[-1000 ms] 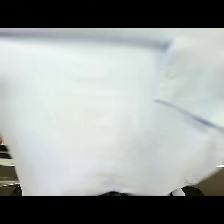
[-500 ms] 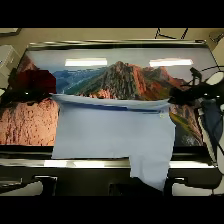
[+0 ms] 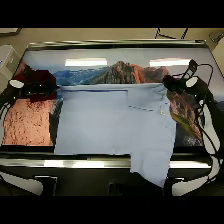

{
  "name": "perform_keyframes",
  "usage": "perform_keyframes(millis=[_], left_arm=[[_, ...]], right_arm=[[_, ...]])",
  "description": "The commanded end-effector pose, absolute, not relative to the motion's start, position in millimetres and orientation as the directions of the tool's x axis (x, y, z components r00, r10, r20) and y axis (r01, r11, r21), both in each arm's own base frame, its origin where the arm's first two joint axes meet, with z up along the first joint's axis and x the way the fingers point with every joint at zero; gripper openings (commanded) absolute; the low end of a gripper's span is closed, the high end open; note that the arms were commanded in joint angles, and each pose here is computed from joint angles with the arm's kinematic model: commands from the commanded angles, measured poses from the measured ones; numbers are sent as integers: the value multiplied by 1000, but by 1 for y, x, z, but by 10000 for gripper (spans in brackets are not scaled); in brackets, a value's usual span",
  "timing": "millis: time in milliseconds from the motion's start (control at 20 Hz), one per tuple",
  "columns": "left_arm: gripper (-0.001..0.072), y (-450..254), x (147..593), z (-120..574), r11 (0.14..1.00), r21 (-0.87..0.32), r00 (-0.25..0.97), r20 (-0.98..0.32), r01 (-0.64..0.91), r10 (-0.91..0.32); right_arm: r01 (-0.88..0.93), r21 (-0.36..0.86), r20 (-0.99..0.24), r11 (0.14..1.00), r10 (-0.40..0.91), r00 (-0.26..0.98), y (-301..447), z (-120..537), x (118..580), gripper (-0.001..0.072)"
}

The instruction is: Fold the clothes and pants, and hang the long-sleeved shirts on hangers.

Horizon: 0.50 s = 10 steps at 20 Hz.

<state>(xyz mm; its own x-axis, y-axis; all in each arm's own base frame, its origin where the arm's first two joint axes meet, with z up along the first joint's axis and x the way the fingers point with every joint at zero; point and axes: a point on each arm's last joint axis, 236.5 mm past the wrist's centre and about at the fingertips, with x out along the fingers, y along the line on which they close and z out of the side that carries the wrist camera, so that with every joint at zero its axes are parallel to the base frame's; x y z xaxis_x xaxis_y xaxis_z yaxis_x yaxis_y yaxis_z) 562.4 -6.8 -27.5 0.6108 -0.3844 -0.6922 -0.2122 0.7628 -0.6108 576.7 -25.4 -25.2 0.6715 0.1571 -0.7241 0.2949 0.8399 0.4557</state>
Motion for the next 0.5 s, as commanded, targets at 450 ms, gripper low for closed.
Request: perform_keyframes(millis=[450], left_arm=[[23, 0, 419, -18, 826, -557, 70, -831, -91, -552]], right_arm=[[221, 253, -954, 942, 204, 220, -8, 8, 432, 36]])
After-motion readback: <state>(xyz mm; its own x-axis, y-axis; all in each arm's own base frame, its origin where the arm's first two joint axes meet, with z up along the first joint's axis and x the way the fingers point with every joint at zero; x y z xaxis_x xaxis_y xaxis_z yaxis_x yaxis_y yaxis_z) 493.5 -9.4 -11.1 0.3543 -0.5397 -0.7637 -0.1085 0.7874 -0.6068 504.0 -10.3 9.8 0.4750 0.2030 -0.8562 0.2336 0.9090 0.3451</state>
